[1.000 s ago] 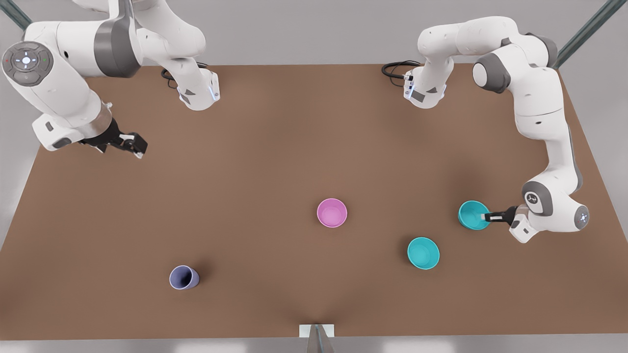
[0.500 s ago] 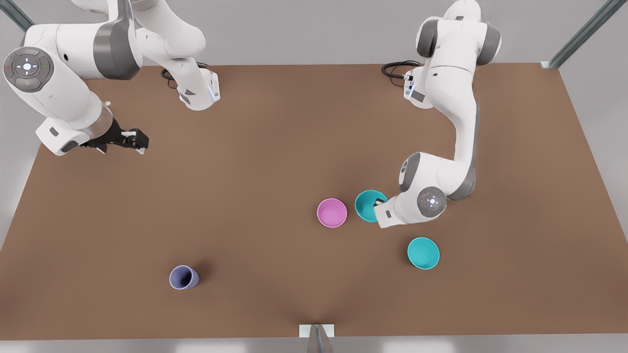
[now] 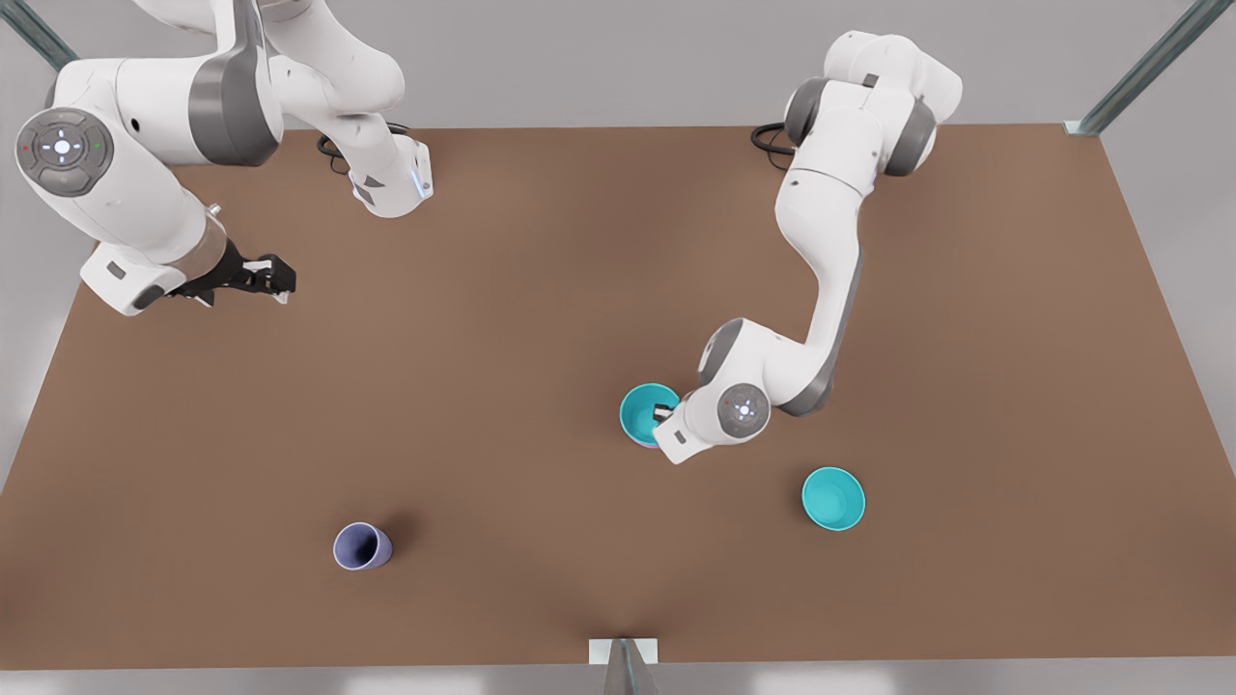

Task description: Stack the blue bowl on the pink bowl

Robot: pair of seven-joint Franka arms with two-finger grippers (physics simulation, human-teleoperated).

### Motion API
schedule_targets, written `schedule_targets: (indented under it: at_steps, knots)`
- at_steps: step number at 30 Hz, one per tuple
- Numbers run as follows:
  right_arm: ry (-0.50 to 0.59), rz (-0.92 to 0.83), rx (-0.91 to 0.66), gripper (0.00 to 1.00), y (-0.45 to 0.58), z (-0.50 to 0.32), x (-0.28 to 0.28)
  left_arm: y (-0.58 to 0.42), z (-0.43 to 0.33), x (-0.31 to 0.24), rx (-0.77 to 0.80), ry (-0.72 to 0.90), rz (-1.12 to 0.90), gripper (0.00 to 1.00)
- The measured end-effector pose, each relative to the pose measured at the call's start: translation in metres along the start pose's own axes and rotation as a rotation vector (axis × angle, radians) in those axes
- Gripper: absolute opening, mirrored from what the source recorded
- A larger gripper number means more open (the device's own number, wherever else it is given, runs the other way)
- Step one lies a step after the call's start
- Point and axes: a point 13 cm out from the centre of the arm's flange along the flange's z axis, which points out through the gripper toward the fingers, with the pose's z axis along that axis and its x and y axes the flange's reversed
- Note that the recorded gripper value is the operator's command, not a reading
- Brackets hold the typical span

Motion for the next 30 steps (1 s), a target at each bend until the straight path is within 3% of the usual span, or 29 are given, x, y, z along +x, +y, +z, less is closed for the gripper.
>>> schedule_targets:
  at_steps: [12, 13, 14, 15, 18, 22, 25, 30]
  knots:
    - [0.015, -0.026, 0.001, 1.0, 0.001, 0.006, 0.002, 0.009, 0.022, 0.003, -0.019, 0.03, -0.184, 0.21]
    - [0.017, -0.028, 0.001, 1.0, 0.001, 0.007, 0.002, 0.009, 0.023, 0.004, -0.021, 0.032, -0.194, 0.29]
    - [0.018, -0.029, 0.001, 1.0, 0.001, 0.007, 0.002, 0.008, 0.024, 0.005, -0.02, 0.034, -0.203, 0.69]
    - [0.021, -0.031, 0.001, 1.0, 0.001, 0.009, 0.002, 0.009, 0.024, 0.005, -0.018, 0.034, -0.212, 1.0]
    - [0.025, -0.035, 0.001, 1.0, 0.001, 0.01, 0.002, 0.01, 0.016, 0.006, -0.001, 0.041, -0.238, 1.0]
    - [0.023, -0.039, 0.001, 1.0, 0.001, 0.01, 0.002, 0.112, -0.21, 0.026, -0.05, -0.098, -0.34, 1.0]
    - [0.021, -0.041, 0.0, 1.0, 0.001, 0.009, 0.002, 0.222, -0.322, 0.078, -0.12, -0.148, -0.42, 1.0]
    - [0.022, -0.045, 0.001, 1.0, 0.001, 0.01, 0.002, 0.252, -0.355, 0.152, -0.128, -0.088, -0.315, 1.0]
